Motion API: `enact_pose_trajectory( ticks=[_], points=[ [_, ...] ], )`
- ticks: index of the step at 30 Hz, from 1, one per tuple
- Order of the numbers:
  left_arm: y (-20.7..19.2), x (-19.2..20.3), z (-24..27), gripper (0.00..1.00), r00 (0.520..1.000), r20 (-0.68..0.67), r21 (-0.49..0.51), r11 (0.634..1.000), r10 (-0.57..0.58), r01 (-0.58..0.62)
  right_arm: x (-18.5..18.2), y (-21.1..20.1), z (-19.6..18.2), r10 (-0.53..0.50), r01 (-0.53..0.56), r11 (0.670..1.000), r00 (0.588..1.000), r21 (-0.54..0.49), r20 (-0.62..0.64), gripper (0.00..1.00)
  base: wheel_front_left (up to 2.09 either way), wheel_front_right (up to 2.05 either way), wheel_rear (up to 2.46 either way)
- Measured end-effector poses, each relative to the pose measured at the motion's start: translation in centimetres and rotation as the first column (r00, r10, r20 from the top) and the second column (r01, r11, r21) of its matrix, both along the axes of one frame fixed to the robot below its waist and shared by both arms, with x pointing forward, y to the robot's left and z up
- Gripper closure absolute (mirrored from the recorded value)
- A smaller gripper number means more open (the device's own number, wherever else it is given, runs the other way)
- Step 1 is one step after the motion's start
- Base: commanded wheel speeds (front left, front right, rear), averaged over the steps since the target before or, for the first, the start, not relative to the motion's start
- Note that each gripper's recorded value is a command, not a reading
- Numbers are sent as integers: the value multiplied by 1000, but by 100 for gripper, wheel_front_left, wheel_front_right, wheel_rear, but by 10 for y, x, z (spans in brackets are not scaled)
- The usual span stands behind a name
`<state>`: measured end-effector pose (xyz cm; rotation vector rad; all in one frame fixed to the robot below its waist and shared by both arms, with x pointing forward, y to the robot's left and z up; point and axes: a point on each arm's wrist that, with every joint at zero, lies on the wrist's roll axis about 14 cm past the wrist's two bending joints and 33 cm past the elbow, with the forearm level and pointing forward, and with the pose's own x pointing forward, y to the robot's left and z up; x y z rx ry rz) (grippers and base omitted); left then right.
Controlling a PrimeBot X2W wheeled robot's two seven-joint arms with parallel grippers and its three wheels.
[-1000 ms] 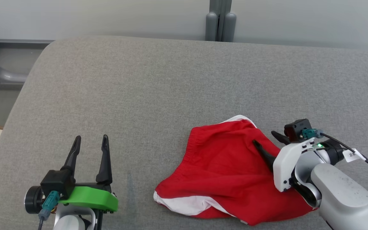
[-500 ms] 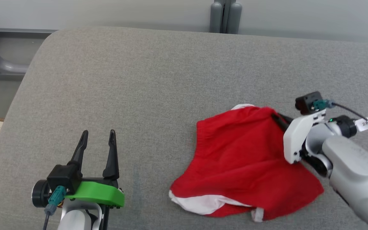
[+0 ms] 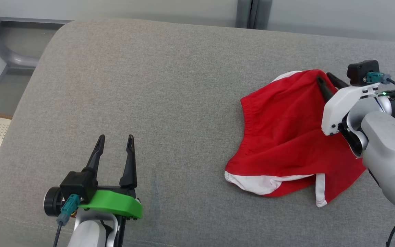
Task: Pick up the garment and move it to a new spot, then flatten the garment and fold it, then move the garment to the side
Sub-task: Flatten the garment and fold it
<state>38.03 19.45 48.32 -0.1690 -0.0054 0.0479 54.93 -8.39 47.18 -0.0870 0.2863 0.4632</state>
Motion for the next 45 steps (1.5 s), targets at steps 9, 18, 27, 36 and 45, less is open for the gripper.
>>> enact_pose_trajectory(
  ticks=[9, 18, 27, 36, 45],
  points=[
    [-4, -1, 3, 0, 1000, 10, -1, 1000, -12, 12, -11, -12, 20, -9, 7, 1000, 994, 17, 109, 0, 0, 0, 0],
    [-16, -5, 3, 0, 998, 16, 2, 999, -53, 53, -56, -55, 39, -99, 76, 989, 976, 126, 193, 0, 0, 0, 0],
    [-29, -4, 7, 0, 995, 29, 11, 995, -100, 99, -113, -98, 42, -251, 197, 954, 938, 226, 241, 0, 0, 0, 0],
    [-34, -4, 11, 0, 992, 43, 17, 993, -121, 120, -174, -88, 5, -309, 256, 916, 941, 308, 136, 0, 0, 0, 0],
    [-32, -4, 7, 0, 993, 32, 17, 993, -115, 114, -202, -47, -34, -223, 208, 932, 975, 296, 19, 0, 0, 0, 0]
  ],
)
